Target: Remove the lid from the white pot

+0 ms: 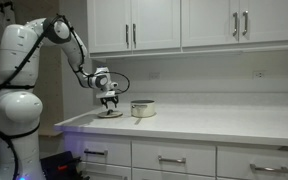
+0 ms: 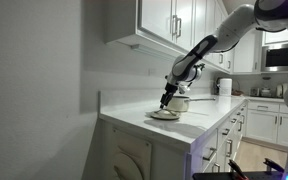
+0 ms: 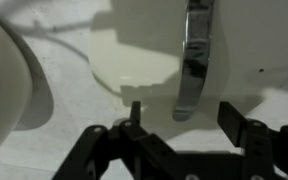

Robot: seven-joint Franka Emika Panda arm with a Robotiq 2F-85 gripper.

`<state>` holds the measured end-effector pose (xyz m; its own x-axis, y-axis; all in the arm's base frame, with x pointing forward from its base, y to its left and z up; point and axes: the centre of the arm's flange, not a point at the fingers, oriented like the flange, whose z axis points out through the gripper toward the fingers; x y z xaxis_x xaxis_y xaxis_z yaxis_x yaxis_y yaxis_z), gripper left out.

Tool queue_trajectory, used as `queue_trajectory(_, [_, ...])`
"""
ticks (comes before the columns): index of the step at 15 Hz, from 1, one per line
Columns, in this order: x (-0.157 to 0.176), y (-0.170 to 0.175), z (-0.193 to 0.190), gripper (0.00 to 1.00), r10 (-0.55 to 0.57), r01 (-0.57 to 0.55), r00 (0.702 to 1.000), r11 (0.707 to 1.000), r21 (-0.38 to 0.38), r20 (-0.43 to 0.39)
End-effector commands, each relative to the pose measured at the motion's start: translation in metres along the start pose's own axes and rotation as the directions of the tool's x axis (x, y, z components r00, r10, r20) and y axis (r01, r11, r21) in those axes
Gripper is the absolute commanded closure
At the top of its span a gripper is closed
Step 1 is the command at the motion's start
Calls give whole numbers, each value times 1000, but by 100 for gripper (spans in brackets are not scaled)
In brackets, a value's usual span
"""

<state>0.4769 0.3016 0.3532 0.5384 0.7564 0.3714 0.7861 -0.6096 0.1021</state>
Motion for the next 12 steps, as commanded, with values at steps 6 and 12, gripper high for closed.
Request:
queue_trajectory(6, [18,34,-45,0,127,-130,991,983,-130,-27])
queue_trajectory(12, [31,58,-108,0,232,-230,973,965,-125,1])
